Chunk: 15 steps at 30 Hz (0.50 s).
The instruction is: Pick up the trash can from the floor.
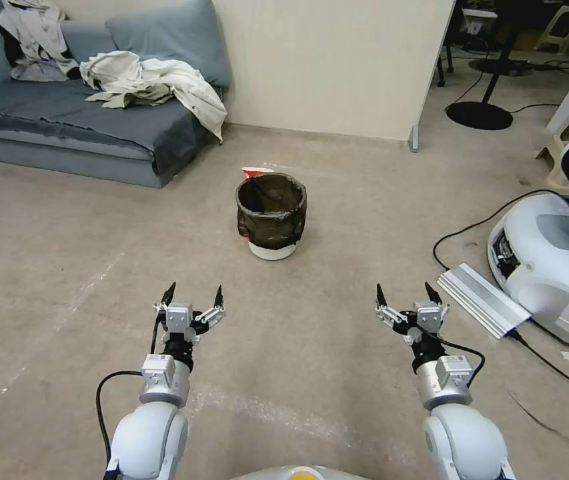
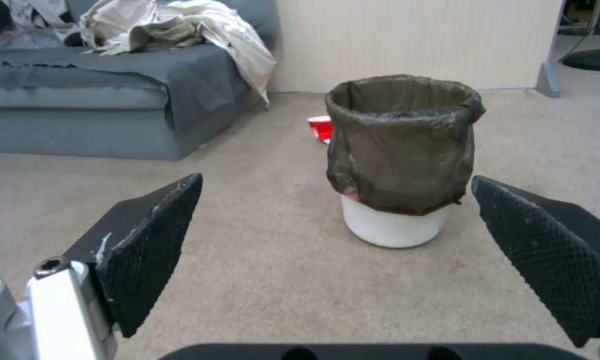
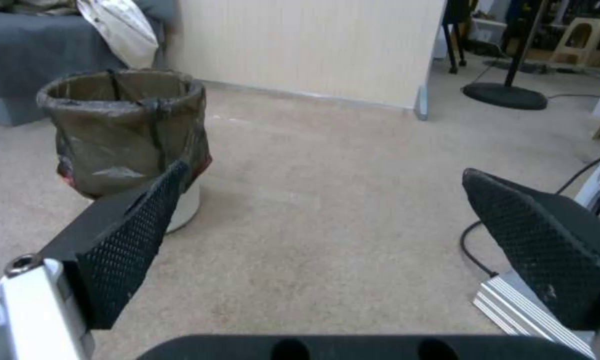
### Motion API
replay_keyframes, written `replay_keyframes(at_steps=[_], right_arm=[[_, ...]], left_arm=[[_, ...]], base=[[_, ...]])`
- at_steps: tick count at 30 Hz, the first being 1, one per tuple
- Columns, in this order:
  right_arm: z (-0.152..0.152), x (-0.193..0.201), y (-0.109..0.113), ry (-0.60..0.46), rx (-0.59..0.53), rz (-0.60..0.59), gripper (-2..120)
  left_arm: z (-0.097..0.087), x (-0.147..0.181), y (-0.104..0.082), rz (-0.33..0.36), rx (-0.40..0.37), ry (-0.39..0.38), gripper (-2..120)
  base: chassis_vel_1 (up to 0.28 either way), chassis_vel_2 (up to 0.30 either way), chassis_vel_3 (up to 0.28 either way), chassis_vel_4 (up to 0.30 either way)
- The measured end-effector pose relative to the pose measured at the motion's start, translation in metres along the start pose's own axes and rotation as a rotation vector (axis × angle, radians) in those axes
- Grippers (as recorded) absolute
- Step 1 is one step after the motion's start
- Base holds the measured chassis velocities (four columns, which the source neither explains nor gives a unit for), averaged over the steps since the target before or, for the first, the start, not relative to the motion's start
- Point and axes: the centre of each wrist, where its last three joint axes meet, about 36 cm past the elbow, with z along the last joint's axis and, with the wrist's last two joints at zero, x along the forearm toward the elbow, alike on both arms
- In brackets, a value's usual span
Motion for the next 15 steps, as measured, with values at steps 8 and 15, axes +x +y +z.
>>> replay_keyframes(at_steps=[8,15], right_arm=[[0.0000,0.0000,0.0000,0.000,0.000,0.000,100],[0.0000,0.0000,0.0000,0.000,0.000,0.000,100]], left_arm=[[0.0000,0.0000,0.0000,0.000,0.000,0.000,100],[0.0000,0.0000,0.0000,0.000,0.000,0.000,100]], base=[[0.000,0.000,0.000,0.000],[0.000,0.000,0.000,0.000]])
